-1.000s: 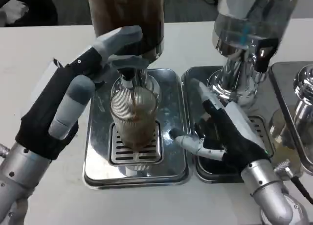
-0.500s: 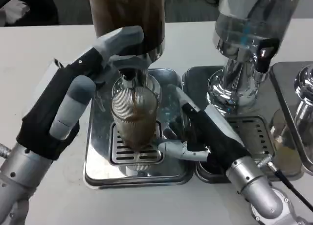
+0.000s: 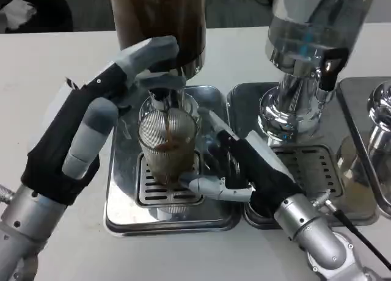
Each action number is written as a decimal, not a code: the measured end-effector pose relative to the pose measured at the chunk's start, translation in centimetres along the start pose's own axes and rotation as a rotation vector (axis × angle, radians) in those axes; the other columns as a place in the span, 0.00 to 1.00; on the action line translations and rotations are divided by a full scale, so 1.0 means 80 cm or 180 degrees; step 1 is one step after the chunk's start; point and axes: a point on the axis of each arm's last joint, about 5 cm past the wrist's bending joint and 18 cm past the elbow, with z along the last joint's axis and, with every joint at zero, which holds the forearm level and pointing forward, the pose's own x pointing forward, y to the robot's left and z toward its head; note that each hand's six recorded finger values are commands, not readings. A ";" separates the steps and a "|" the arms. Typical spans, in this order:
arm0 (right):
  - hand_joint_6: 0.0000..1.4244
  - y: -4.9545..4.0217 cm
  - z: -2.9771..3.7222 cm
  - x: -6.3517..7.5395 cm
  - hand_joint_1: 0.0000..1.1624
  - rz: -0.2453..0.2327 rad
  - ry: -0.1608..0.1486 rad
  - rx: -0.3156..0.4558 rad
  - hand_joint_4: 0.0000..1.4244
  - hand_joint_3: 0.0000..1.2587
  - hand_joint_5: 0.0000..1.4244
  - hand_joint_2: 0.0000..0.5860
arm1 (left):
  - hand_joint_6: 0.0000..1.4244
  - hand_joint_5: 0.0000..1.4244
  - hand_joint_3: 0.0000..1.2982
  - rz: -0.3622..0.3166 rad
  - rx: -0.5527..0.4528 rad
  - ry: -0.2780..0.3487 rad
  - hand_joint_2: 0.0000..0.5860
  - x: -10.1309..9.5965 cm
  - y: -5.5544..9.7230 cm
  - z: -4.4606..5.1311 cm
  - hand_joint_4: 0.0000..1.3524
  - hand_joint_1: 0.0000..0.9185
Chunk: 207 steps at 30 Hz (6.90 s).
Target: Grasp the cup under the faucet to collect the drink, then remove the cup.
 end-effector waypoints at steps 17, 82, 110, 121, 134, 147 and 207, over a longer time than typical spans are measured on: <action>0.01 0.009 0.0009 0.011 0.59 0.0104 -0.0035 0.0137 0.00 0.00 0.00 0.35 | 0.23 0.24 0.18 0.0021 0.0013 0.0000 0.16 0.000 0.000 0.001 0.12 0.00; 0.01 0.009 0.0006 0.014 0.57 0.0011 -0.0061 0.0245 0.00 0.00 0.00 0.36 | 0.00 0.00 0.00 0.0692 0.0899 0.1392 0.24 -0.100 -0.033 -0.045 0.00 0.00; 0.00 0.015 0.0048 0.012 0.57 -0.0035 -0.0084 0.0227 0.00 0.00 0.00 0.36 | 0.00 0.00 0.00 0.0767 0.1105 0.1443 0.25 -0.106 -0.038 -0.046 0.00 0.00; 0.00 0.019 0.0071 0.016 0.60 -0.0008 -0.0094 0.0248 0.00 0.00 0.00 0.34 | 0.00 0.00 0.00 0.0774 0.1074 0.1447 0.25 -0.108 -0.037 -0.045 0.00 0.00; 0.01 0.032 0.0041 0.020 0.63 -0.0032 -0.0055 0.0412 0.00 0.00 0.00 0.31 | 0.00 0.00 0.00 0.0769 0.1060 0.1518 0.26 -0.114 -0.039 -0.044 0.00 0.00; 0.00 0.034 0.0058 0.030 0.64 -0.0066 -0.0047 0.0507 0.00 0.00 0.00 0.31 | 0.00 0.00 0.00 0.0791 0.1047 0.1585 0.26 -0.120 -0.039 -0.042 0.00 0.00; 0.11 0.048 0.0121 0.046 0.71 -0.0146 -0.0067 0.0225 0.07 0.03 0.04 0.29 | 0.00 0.00 0.00 0.0850 0.0970 0.1592 0.26 -0.126 -0.046 -0.033 0.00 0.00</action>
